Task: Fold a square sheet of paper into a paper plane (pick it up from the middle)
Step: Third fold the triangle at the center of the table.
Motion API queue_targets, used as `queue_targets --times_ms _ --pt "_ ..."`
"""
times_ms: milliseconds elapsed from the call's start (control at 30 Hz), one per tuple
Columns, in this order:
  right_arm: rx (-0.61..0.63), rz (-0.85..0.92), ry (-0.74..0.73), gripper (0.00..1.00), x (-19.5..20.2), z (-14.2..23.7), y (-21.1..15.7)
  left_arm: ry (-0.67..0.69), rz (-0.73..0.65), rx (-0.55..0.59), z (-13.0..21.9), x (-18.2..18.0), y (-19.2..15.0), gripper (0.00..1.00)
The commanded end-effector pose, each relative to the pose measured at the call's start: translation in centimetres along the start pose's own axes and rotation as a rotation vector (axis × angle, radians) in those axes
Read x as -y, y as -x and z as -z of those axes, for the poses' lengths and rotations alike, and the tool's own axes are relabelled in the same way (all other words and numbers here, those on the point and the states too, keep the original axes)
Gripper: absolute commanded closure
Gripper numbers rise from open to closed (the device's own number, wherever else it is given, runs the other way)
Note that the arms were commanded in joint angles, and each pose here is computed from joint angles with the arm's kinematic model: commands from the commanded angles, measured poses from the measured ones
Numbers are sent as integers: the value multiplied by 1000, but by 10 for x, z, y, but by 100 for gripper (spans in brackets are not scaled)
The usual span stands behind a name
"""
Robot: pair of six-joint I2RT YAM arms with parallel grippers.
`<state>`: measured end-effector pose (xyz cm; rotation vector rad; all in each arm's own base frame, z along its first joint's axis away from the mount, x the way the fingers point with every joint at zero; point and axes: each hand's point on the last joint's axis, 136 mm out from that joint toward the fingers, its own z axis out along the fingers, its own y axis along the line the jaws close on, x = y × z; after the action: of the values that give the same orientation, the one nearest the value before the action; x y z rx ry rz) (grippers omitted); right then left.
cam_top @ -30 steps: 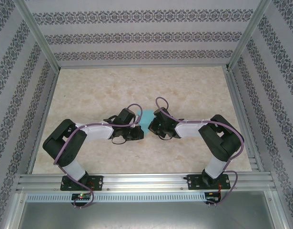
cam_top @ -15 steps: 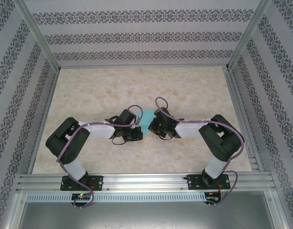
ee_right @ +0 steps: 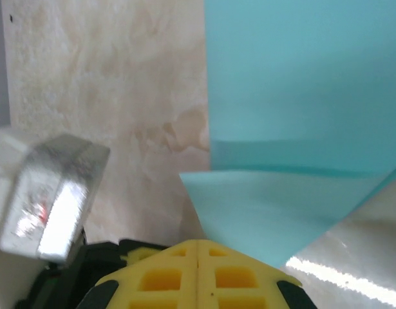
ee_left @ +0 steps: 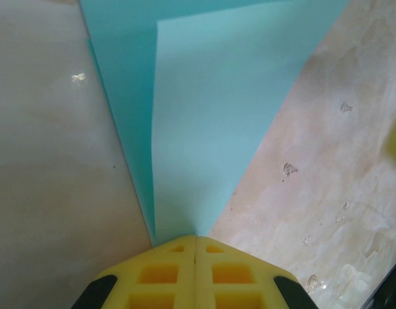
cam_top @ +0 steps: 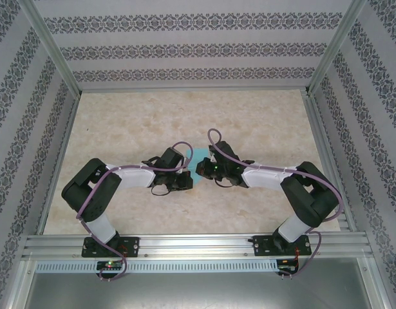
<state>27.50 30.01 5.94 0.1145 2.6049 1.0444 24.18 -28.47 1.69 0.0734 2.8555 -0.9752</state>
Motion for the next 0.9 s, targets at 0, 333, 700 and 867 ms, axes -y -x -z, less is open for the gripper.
queue_targets --times_ms 0,333,700,867 --pt "-41 0 22 100 -1 -12 -15 114 73 -32 -3 -36 -16 100" --pt "-105 -53 -13 100 13 -32 -28 108 65 -32 -2 -34 -15 100" --pt "-79 -70 -112 100 44 -29 -16 142 75 -48 1 -42 -23 100" --pt "-50 -44 -134 100 52 -25 3 158 84 -72 0 -48 -30 100"
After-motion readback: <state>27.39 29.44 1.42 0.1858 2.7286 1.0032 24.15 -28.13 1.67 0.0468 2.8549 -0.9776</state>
